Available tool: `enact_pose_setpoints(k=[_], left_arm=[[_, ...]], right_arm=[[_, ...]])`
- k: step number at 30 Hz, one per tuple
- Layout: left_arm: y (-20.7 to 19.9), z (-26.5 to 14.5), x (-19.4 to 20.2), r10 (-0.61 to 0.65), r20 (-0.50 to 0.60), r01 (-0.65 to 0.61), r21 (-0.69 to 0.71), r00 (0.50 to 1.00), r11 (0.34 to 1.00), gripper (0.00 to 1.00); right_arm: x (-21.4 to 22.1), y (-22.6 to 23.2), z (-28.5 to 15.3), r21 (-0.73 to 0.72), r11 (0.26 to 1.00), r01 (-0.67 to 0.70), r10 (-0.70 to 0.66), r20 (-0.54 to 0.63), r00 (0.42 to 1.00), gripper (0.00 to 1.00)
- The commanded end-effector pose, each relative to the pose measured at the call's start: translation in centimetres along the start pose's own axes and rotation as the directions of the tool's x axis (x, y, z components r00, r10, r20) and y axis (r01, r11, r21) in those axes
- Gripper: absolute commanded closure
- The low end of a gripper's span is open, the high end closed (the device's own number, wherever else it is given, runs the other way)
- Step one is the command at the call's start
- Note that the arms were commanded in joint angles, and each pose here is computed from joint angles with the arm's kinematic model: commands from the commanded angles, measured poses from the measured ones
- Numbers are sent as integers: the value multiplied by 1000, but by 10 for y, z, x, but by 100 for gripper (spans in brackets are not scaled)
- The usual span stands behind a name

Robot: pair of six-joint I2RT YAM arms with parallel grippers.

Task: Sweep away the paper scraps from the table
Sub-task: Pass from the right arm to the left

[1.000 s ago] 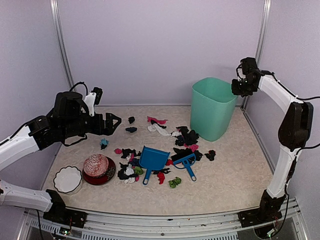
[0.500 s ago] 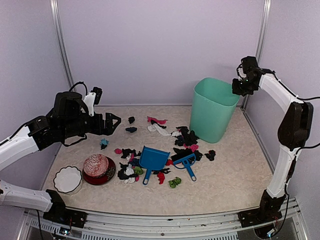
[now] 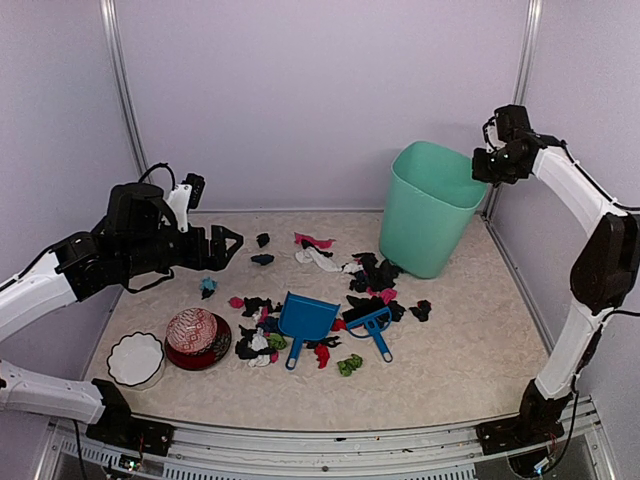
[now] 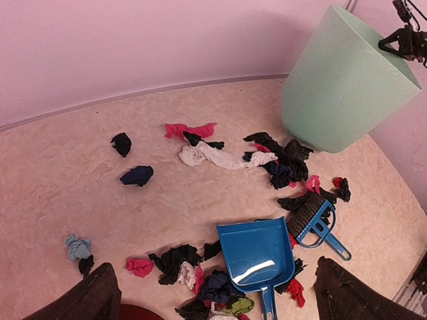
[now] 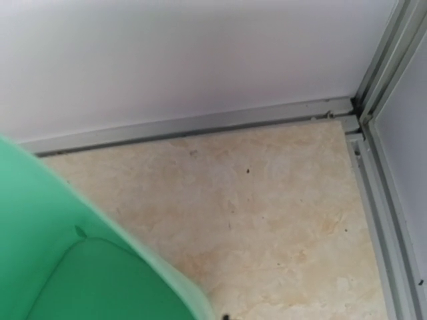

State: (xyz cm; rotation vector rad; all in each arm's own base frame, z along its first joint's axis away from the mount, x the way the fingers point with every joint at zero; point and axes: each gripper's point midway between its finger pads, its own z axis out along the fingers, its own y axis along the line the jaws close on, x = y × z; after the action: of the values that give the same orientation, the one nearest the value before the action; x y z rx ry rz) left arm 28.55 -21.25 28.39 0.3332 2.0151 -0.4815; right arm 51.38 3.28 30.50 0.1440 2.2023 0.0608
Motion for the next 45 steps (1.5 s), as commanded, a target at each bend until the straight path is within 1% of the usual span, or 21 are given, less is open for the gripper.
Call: enact_pose_setpoints(k=[1, 5, 9, 17, 24, 28, 34, 45], left_arm=[[-22, -14, -32, -28, 72, 22, 82, 997, 996, 1], [-39, -22, -53, -36, 102, 23, 128, 994, 992, 1], [-60, -27, -72, -31, 126, 7, 182, 992, 983, 1], [-99, -18, -81, -11, 108, -18, 267, 994, 964, 1], [-127, -8, -87, 0, 99, -31, 307, 995, 951, 1], [-138, 1, -91, 4, 88, -32, 314, 996, 949, 1], [-142, 22, -96, 1, 64, -19, 277, 998, 961, 2], [-140, 61, -94, 10, 37, -17, 176, 999, 984, 7]], right_arm=[[-41, 17, -55, -60, 998, -14, 24, 176, 984, 100], [-41, 32, -78, -57, 998, 20, -7, 222, 975, 100], [-32, 50, -95, -34, 997, 70, -60, 243, 968, 100], [-13, 91, -122, 1, 986, 169, -163, 274, 948, 100], [-1, 126, -151, 66, 964, 257, -264, 314, 912, 100], [1, 148, -171, 116, 945, 304, -326, 347, 879, 100], [2, 174, -199, 179, 923, 342, -386, 397, 833, 100], [4, 206, -238, 226, 901, 370, -434, 466, 771, 100]])
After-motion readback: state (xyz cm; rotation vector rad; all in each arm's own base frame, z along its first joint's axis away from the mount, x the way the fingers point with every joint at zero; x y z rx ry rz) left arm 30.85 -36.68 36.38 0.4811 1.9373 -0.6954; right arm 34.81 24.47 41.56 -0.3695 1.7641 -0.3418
